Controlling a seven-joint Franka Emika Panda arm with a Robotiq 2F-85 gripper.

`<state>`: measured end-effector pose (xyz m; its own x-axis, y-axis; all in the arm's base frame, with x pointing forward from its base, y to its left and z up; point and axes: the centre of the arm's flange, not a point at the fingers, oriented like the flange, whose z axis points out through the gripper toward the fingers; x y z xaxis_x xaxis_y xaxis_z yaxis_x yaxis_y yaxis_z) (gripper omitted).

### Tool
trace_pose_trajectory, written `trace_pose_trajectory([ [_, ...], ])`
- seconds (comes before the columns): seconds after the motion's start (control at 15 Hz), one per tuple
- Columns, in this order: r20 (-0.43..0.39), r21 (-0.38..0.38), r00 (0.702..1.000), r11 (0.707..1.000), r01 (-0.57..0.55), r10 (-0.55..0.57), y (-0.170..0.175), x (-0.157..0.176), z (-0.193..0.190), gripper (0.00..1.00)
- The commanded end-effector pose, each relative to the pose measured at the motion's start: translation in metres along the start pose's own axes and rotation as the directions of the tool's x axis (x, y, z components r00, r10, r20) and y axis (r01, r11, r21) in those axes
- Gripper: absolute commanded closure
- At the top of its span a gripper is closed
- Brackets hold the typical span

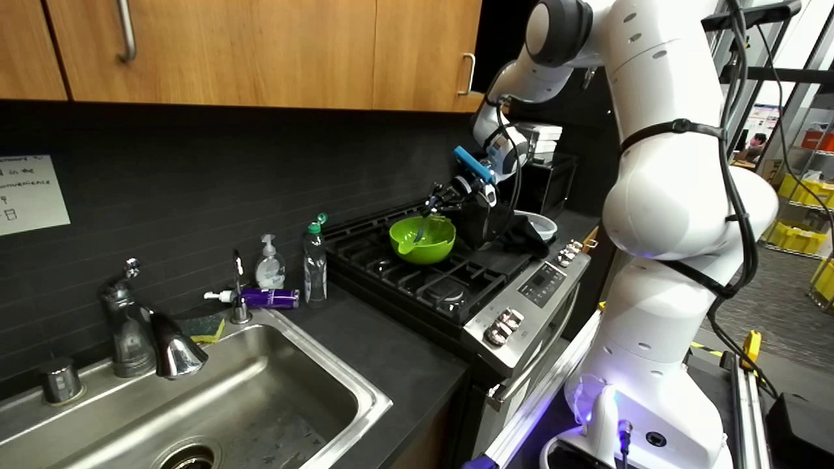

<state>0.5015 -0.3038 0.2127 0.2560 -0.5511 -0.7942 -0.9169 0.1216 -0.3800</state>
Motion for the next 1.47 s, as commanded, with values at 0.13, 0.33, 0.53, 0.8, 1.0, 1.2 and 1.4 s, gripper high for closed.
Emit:
trace_pose_trajectory([
  [0.13, 0.045, -0.028, 0.997, 0.998, 0.057, -0.056, -0.008, -0.016, 0.02, 0.99],
  [0.33, 0.074, -0.026, 0.996, 0.998, 0.054, -0.052, -0.001, -0.012, 0.028, 0.99],
  [0.53, 0.099, -0.022, 0.994, 0.999, 0.048, -0.046, 0.008, -0.008, 0.033, 0.99],
  [0.8, 0.118, -0.021, 0.992, 0.999, 0.035, -0.033, 0.018, 0.001, 0.037, 0.99],
  [1.0, 0.12, -0.017, 0.993, 1.0, 0.014, -0.012, 0.027, 0.009, 0.036, 0.99],
  [1.2, 0.111, -0.002, 0.994, 1.0, -0.015, 0.015, 0.04, 0.018, 0.027, 0.99],
  [1.4, 0.104, 0.012, 0.994, 0.999, -0.043, 0.041, 0.05, 0.026, 0.019, 0.99],
])
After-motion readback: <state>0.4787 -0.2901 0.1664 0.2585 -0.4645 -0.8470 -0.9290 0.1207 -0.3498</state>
